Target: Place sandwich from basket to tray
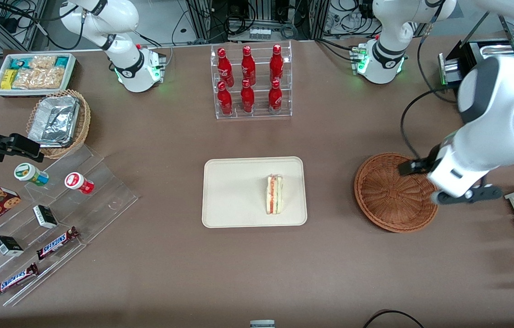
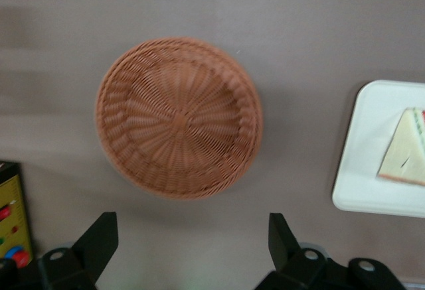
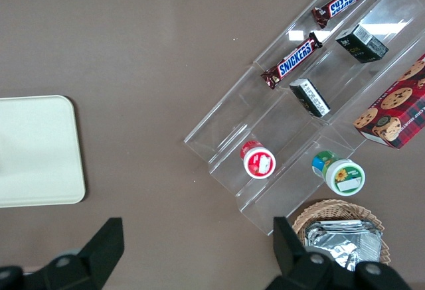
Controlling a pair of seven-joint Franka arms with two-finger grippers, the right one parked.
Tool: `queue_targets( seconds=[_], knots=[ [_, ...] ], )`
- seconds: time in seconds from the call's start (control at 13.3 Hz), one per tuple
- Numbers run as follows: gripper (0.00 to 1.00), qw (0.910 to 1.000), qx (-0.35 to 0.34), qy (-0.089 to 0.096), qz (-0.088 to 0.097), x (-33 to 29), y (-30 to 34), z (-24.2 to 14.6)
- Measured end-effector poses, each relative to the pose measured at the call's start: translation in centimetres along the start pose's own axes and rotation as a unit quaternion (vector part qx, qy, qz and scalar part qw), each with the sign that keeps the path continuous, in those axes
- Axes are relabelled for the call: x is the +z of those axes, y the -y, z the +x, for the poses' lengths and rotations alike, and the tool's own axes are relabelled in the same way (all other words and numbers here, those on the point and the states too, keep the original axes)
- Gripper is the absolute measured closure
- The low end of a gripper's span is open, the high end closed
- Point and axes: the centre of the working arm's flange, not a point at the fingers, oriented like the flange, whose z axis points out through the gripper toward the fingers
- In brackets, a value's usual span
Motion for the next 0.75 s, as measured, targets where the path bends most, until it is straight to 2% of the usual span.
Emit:
queue_targets(
  seconds=[0.15,0.38,0.75],
  knots=[
    [0.0,1.0,-0.001,0.004,0.005,-2.2,1.7,-3.0],
    [0.0,0.9997,0.024,-0.005,0.005,-4.7,4.5,-6.5],
    [0.0,0.9993,0.032,-0.018,0.004,-6.6,6.2,-8.5]
  ],
)
